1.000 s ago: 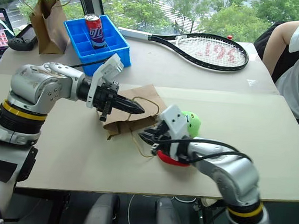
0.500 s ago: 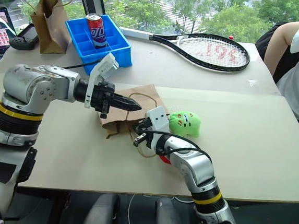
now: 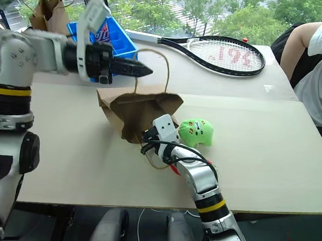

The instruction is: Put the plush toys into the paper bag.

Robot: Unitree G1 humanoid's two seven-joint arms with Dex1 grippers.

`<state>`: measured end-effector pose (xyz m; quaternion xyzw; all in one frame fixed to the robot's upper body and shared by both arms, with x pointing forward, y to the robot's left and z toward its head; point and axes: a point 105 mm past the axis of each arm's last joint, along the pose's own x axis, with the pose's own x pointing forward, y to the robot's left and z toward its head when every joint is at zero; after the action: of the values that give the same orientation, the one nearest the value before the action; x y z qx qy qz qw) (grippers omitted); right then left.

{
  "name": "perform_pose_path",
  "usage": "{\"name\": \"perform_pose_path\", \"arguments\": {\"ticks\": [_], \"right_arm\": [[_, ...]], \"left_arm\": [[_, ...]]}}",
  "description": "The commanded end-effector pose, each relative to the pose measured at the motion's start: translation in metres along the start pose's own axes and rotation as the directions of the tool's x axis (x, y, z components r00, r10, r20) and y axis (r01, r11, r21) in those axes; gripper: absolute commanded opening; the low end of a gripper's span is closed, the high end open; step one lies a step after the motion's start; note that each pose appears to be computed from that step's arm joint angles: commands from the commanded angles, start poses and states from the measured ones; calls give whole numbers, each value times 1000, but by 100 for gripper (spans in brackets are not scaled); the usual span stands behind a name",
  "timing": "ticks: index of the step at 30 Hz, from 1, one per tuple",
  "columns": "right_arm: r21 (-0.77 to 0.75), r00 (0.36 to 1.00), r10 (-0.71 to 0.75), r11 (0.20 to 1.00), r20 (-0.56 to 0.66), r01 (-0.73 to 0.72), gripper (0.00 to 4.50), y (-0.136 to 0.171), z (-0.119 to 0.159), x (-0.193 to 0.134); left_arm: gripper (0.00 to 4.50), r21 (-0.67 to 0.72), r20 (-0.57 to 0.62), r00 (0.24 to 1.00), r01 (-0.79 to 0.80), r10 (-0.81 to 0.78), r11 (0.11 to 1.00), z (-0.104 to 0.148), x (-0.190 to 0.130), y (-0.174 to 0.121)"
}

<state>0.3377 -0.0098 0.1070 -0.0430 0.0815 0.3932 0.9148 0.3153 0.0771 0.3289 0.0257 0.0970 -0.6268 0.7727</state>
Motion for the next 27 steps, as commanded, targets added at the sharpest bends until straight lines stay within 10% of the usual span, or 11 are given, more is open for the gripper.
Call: {"name": "perform_pose_path", "arguments": {"ticks": [1, 21, 27], "right_arm": [[72, 999, -12, 997, -31, 15, 10, -2, -13, 1], [18, 994, 91, 996, 65, -92, 10, -4, 27, -32], [-36, 978, 158, 987, 139, -154, 194, -11, 83, -82]], "left_arm": [[0, 233, 23, 996, 82, -89, 969, 29, -5, -31], [0, 424, -75, 995, -25, 63, 905, -5, -22, 6], [0, 414, -53, 997, -33, 60, 910, -4, -20, 11]]}}
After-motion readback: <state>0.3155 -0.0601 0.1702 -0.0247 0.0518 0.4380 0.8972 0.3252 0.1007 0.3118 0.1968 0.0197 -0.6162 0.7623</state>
